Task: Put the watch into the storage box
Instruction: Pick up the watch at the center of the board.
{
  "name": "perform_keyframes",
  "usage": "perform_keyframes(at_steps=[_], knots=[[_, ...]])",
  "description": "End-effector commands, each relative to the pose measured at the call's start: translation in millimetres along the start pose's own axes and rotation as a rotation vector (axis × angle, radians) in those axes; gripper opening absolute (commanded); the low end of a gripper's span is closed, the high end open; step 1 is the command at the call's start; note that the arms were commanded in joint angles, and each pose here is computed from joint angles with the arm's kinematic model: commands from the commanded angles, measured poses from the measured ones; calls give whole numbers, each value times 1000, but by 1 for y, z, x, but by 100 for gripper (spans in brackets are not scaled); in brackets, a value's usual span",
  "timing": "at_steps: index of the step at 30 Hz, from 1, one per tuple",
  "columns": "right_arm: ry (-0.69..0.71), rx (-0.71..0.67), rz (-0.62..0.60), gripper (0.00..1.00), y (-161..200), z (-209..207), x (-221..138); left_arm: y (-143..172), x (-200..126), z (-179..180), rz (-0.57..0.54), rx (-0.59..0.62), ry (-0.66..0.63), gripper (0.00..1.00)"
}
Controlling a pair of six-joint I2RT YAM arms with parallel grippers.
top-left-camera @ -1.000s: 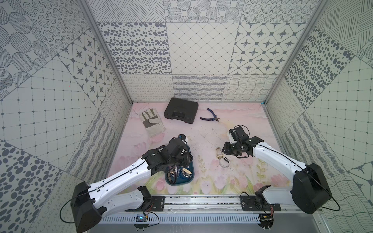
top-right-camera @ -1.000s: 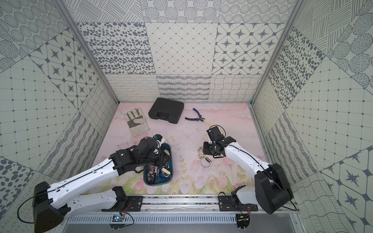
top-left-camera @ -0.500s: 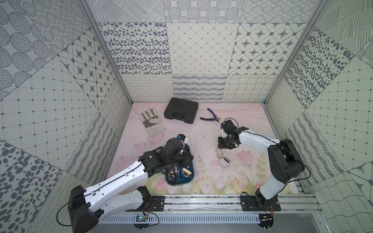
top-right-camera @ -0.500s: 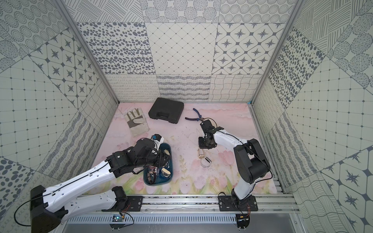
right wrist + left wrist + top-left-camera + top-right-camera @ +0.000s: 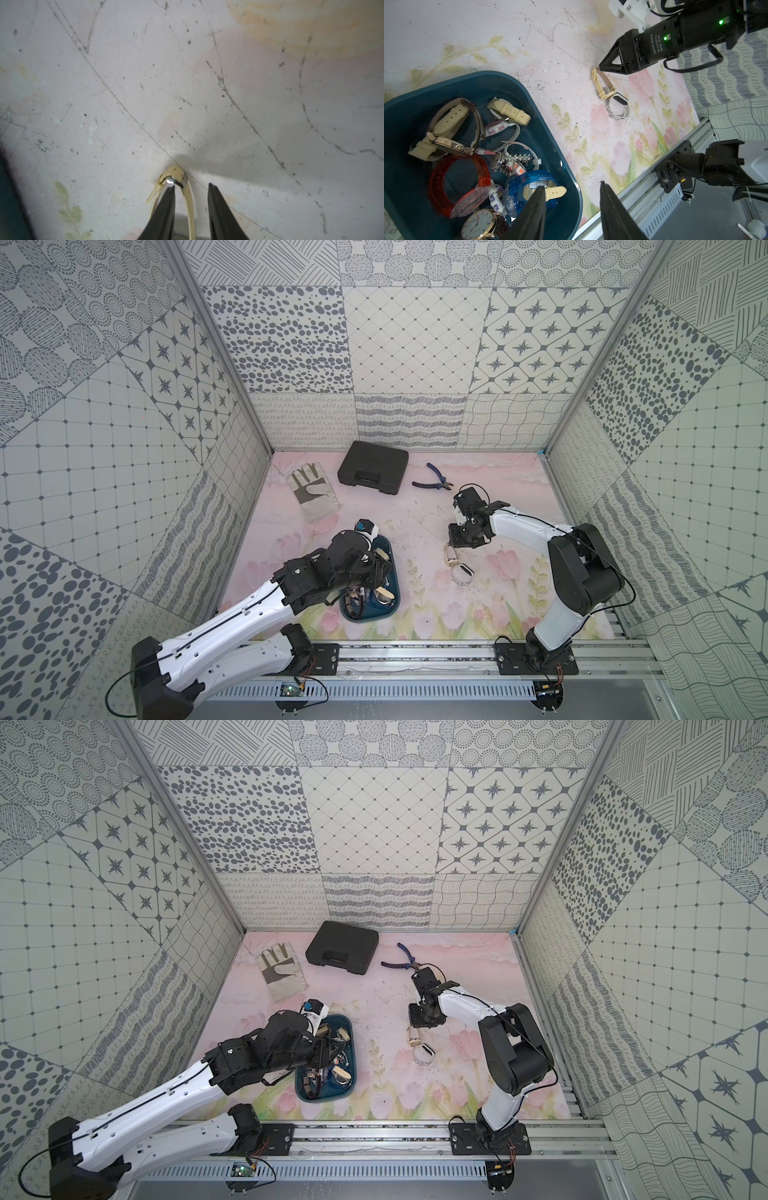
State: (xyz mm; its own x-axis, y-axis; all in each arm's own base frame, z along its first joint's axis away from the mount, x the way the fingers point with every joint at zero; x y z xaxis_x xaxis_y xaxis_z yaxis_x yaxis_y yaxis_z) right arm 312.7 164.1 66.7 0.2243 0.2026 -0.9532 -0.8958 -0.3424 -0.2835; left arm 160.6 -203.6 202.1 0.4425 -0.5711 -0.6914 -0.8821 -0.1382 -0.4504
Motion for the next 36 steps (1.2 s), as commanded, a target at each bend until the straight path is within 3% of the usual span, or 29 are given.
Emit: perform_keyframes(at_steps=[1,8,17,23,26,30,36], knots=[[9,-14,-1,31,4,-2,-3,-1,-1,5,-15,-6,-21,47],[-7,-11,14,29,7,-1,5,-1,-6,8,-27,-7,-25,47],[-78,-4,-3,16,1,10,8,1,-6,18,-34,-26,-40,47],[-103,-4,-3,0,2,13,10,-1,-13,26,-56,-46,-48,46],[-110,-1,-21,0,0,14,6,0,-14,30,-55,-61,-48,46],[-99,5,-69,0,-8,14,-9,0,-13,34,-55,-72,-55,46],[-86,-49,-164,0,-25,33,-58,-1,-15,46,-74,-105,-95,46]])
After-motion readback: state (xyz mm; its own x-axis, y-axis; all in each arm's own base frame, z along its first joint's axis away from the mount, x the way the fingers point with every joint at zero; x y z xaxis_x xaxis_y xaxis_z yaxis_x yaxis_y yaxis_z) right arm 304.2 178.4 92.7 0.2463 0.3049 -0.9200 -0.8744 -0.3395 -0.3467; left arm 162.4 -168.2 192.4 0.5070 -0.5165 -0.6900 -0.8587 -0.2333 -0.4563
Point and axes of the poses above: each gripper's point midway between its finger pads, its own x axis out along the fingers, its own z axis along the line the jaws close on, y = z × x, the point moved 3 cm from there along -x, back along the fingers, and after that the axes turned 15 degrees about -x, right-handed, at the moved point
